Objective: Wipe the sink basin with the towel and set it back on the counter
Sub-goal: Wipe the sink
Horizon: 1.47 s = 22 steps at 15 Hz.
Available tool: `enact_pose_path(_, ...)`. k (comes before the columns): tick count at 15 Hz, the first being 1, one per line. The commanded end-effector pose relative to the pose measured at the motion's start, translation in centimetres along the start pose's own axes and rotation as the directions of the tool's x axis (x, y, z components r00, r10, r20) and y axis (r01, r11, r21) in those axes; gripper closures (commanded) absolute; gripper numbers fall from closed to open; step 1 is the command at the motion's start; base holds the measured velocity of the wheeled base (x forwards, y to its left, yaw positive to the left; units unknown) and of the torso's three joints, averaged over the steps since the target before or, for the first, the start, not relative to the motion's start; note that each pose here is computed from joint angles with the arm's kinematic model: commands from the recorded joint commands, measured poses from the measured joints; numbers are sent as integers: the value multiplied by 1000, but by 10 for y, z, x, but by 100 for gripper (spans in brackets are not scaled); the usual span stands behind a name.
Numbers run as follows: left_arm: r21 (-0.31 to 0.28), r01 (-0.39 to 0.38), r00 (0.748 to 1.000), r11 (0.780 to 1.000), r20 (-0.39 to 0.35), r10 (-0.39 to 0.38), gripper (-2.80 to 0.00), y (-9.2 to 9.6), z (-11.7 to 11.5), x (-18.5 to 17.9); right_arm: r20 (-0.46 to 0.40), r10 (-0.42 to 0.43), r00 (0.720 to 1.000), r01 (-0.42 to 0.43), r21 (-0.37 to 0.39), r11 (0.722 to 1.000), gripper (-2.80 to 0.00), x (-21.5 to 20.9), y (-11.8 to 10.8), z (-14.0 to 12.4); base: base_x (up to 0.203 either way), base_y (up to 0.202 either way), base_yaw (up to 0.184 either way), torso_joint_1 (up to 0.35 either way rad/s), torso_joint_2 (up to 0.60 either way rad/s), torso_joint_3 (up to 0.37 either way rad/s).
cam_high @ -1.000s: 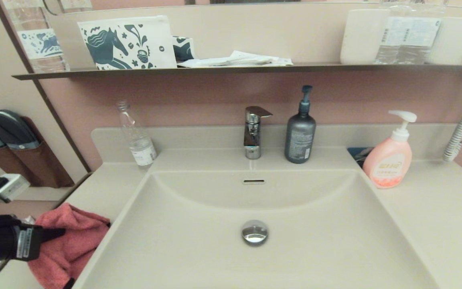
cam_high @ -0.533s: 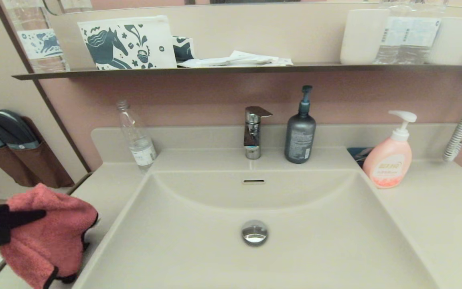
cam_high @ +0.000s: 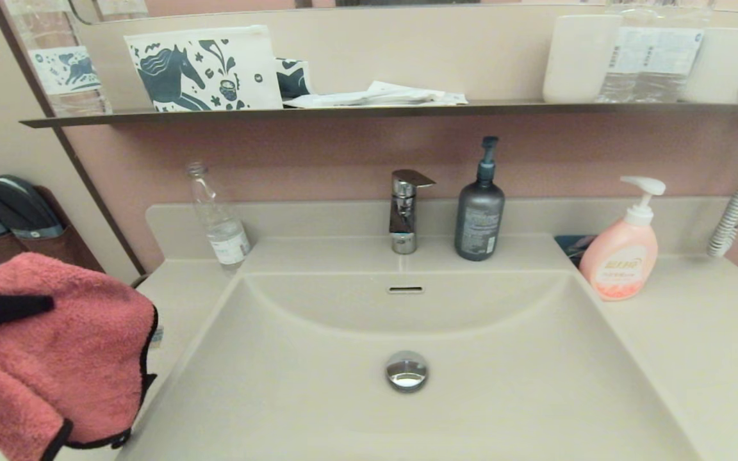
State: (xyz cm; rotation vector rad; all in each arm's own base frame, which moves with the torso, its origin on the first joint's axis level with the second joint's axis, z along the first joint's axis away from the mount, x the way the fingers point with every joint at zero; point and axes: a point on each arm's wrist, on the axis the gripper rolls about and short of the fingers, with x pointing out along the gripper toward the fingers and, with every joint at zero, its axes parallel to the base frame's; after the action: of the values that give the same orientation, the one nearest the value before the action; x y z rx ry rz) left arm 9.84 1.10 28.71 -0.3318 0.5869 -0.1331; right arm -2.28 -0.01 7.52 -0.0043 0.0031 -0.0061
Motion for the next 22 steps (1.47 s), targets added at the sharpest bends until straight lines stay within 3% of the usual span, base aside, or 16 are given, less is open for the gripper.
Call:
enact_pose_path(1,30,28,1000,999,-13,-28,0,-12,-1,-1,-2,0,1000,0,0,1000,0,0,0,0,0,0,0,0,0,0)
enact_pose_path(5,50,23,997,998,-68,-20,0,-35,-6,12,-2,0,1000,0,0,1000,0,0,0,0,0,0,0,0,0,0)
enact_pose_path(8,24,-100,987,995,-123,103,0,-61,-14,45,-2,0,1000,0,1,1000,0,0,0,0,0,0,0,0,0,0)
enact_pose_path(9,34,-111,984,993,-134,114,0,-71,-19,52,-2,0,1000,0,0,1000,0,0,0,0,0,0,0,0,0,0)
enact_pose_path(13,95,-95,978,991,-177,111,0,-115,-40,74,-2,0,1000,0,1,1000,0,0,0,0,0,0,0,0,0,0)
enact_pose_path(22,156,-121,957,980,-244,157,0,-173,-60,150,-2,0,1000,0,0,1000,0,0,0,0,0,0,0,0,0,0)
